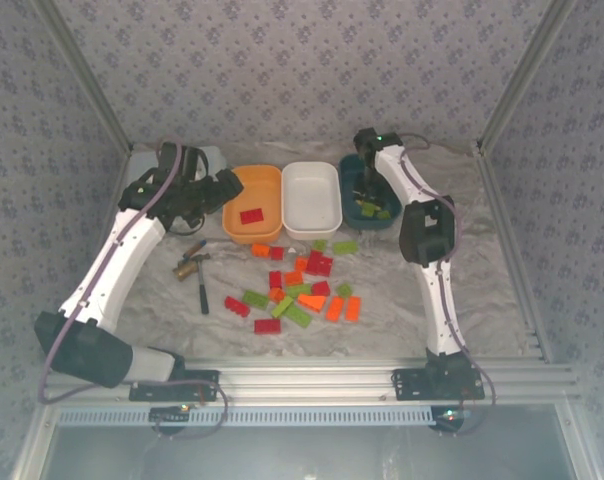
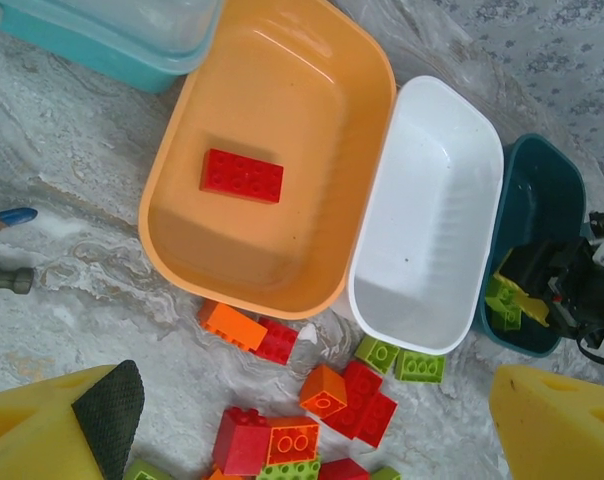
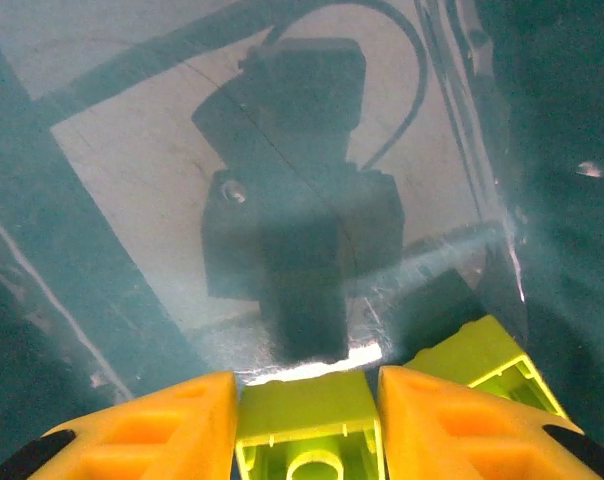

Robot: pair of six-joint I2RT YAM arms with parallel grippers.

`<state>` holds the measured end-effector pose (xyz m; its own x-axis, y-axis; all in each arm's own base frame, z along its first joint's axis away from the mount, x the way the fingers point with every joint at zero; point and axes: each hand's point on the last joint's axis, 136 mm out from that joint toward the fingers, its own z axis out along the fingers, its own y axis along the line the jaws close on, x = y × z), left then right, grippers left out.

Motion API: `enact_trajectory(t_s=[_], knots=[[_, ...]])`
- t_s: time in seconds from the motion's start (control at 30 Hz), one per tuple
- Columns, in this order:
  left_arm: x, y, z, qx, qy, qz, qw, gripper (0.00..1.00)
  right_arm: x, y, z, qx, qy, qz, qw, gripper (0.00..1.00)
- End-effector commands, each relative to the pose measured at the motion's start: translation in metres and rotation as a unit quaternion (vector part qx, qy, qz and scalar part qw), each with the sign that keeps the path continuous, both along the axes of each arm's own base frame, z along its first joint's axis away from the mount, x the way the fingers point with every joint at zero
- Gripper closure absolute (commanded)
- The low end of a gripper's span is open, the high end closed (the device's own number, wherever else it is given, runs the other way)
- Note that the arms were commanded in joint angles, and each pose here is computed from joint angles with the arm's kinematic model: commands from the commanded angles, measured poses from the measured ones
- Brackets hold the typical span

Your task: Sort the legos into containers by color

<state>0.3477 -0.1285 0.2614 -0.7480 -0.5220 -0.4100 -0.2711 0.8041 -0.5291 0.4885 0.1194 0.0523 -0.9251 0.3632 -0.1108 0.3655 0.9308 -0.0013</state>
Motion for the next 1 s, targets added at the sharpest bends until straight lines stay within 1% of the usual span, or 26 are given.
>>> enact_trajectory(t_s=[0.0, 0.1, 0.2, 0.3, 0.37, 0.43, 0.5, 0.6, 0.7, 0.8, 0.9, 0.97], knots=[[-0.001, -0.009, 0.007, 0.000, -0.016, -0.027, 1.000, 0.08, -0.014, -0.007, -0.007, -0.017, 0.031, -0.003, 0.999, 0.53], [-0.005, -0.013, -0.002, 0.011, -0.002, -0.046, 0.999, 0.08, -0.014, -0.007, -0.002, -0.016, 0.028, -0.003, 0.999, 0.50], [-0.011, -0.019, -0.012, 0.019, 0.010, -0.069, 0.997, 0.09, -0.008, -0.009, 0.023, -0.026, -0.002, -0.002, 1.000, 0.45], [-0.021, -0.025, -0.029, 0.032, 0.035, -0.087, 0.995, 0.11, 0.002, -0.003, 0.074, -0.027, -0.073, 0.023, 0.997, 0.44], [-0.027, -0.027, -0.042, 0.038, 0.052, -0.093, 0.994, 0.11, 0.002, 0.006, 0.109, -0.029, -0.118, 0.041, 0.992, 0.43], [-0.034, -0.029, -0.061, 0.040, 0.080, -0.097, 0.991, 0.11, -0.007, 0.022, 0.136, -0.029, -0.157, 0.072, 0.984, 0.43], [-0.045, -0.029, -0.089, 0.044, 0.125, -0.094, 0.987, 0.12, -0.024, 0.045, 0.150, -0.011, -0.186, 0.117, 0.976, 0.42], [-0.072, -0.016, -0.127, 0.048, 0.207, -0.058, 0.976, 0.13, -0.060, 0.071, 0.156, 0.011, -0.191, 0.164, 0.968, 0.37], [-0.104, -0.003, -0.150, 0.046, 0.283, -0.012, 0.958, 0.13, -0.095, 0.087, 0.150, 0.030, -0.173, 0.203, 0.963, 0.34], [-0.129, -0.001, -0.167, 0.018, 0.335, 0.040, 0.941, 0.12, -0.118, 0.099, 0.151, 0.043, -0.170, 0.239, 0.955, 0.34], [-0.152, -0.002, -0.185, -0.015, 0.391, 0.115, 0.913, 0.12, -0.140, 0.116, 0.155, 0.055, -0.171, 0.285, 0.942, 0.35], [-0.152, -0.005, -0.194, -0.037, 0.393, 0.149, 0.907, 0.13, -0.151, 0.122, 0.157, 0.064, -0.172, 0.301, 0.936, 0.36]])
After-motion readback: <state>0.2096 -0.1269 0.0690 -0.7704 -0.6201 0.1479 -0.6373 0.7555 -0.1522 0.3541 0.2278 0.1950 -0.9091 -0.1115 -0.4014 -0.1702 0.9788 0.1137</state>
